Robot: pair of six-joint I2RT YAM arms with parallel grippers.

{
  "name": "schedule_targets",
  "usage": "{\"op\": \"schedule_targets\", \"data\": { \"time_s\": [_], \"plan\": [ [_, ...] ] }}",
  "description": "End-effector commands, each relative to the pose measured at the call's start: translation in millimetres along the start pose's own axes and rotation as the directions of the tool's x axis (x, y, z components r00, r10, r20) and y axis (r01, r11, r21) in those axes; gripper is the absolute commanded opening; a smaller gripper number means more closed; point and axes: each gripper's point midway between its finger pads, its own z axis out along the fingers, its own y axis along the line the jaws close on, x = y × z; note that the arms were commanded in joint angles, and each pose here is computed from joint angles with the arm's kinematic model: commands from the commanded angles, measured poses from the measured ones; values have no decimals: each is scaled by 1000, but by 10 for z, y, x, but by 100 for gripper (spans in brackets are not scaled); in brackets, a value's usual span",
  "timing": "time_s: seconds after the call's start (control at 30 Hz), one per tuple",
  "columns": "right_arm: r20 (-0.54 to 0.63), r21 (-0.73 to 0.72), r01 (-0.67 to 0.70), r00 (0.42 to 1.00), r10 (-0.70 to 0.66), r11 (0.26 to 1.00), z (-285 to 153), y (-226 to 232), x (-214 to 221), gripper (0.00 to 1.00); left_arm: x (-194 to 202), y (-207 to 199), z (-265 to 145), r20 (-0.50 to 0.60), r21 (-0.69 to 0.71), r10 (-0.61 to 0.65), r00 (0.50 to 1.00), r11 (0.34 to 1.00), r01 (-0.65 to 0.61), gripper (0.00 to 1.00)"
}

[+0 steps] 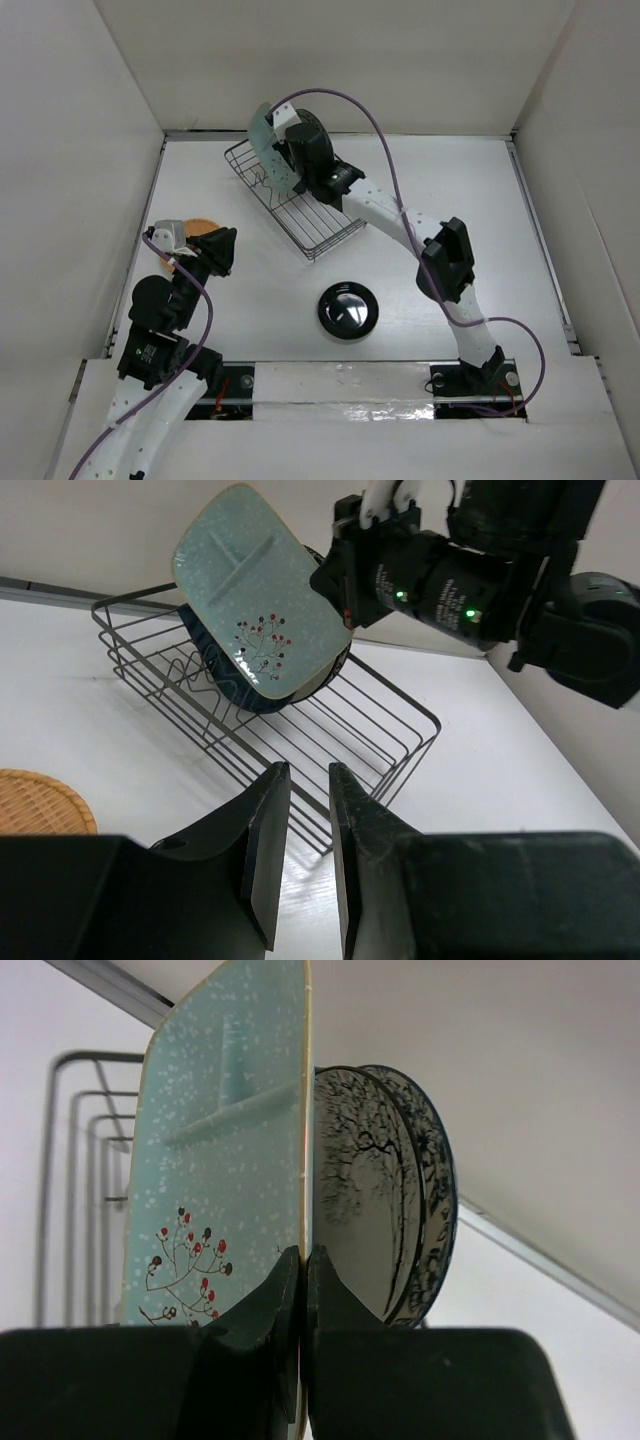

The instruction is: Load the plates into the dish rack

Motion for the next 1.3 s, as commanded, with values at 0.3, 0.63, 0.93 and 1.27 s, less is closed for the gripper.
{"op": "schedule_targets", "data": {
  "time_s": [0.3,0.63,0.93,1.27],
  "plan": [
    [136,315,262,939,-317,912,-74,-353,-787,0,-155,-80,16,51,32,-5,999,999,4,19],
    [125,351,424,862,-491,835,-53,-281,-751,0,-160,-68,29,51,24,-4,999,1000,3,19],
    [76,336,527,811,-580,781,107,-128,-427,0,-170,-77,3,55,22,-7,998,1000,6,19],
    [40,332,593,768,-639,734,206,-29,-161,0,-152,-122,-12,47,42,-8,999,999,6,19]
  ]
}}
